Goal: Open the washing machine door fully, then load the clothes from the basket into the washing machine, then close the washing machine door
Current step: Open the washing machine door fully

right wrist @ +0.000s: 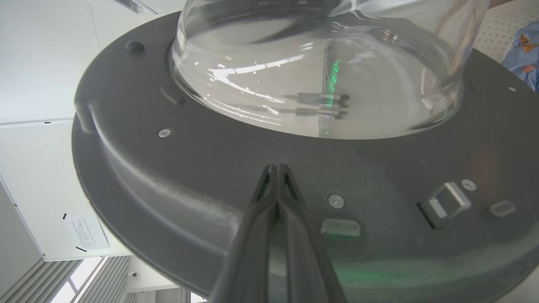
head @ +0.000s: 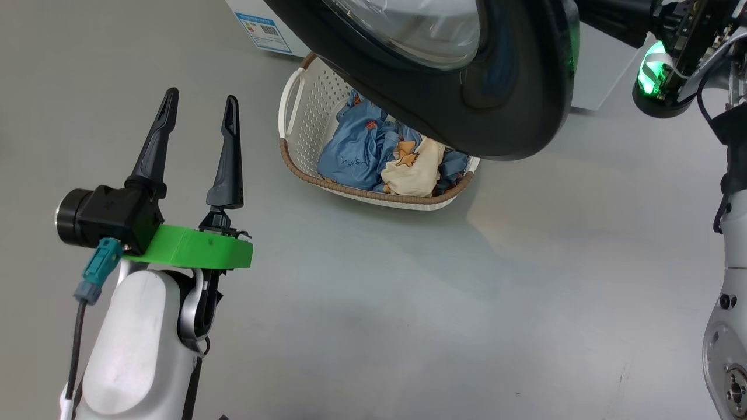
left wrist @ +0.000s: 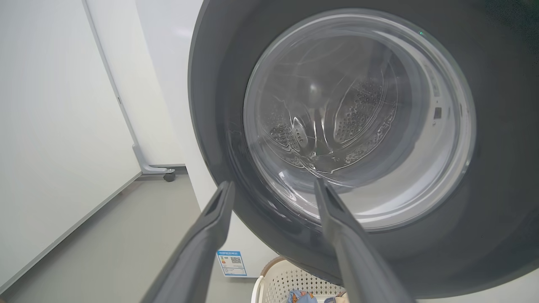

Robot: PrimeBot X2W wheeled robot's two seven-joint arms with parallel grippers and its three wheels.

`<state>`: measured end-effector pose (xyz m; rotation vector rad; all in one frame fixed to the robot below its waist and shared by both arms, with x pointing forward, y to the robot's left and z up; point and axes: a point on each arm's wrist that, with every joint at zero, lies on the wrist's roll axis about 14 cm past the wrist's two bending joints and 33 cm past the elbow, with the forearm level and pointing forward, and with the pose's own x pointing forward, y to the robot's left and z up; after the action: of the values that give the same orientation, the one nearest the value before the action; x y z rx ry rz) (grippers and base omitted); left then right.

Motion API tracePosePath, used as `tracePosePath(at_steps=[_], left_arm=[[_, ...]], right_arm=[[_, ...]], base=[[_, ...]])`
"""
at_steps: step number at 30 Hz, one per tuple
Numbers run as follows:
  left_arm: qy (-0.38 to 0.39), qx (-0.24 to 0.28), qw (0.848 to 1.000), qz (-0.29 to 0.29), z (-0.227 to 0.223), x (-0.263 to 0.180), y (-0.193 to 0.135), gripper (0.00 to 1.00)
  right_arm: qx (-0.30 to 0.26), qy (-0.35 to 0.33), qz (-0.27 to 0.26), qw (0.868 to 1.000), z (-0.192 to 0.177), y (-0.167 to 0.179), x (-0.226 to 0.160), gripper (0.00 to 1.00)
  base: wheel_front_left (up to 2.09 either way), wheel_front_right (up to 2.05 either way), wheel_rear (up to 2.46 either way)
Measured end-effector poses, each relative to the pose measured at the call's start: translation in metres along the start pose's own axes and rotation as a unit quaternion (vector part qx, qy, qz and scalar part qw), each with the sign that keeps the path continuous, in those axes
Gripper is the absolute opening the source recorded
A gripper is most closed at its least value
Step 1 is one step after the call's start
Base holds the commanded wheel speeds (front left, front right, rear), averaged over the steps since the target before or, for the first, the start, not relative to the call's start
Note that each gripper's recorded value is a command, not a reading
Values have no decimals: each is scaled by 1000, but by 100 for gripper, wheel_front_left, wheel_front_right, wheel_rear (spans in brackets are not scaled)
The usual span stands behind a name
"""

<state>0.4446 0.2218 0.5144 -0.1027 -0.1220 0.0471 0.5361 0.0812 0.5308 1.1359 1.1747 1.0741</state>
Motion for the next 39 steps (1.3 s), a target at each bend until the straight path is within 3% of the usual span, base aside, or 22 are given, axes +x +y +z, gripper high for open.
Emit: tracePosePath(at_steps=[22,39], left_arm=[[-11,-1,1000,-14,12,-8,-10,100],[17,-4,1000,-18,-3,-20,-14,100]], right_arm=[[13,77,13,997,-67,-6,15,0],[16,146,31,989,-115,-3,37,0]], base=[[0,0,0],[0,0,0]])
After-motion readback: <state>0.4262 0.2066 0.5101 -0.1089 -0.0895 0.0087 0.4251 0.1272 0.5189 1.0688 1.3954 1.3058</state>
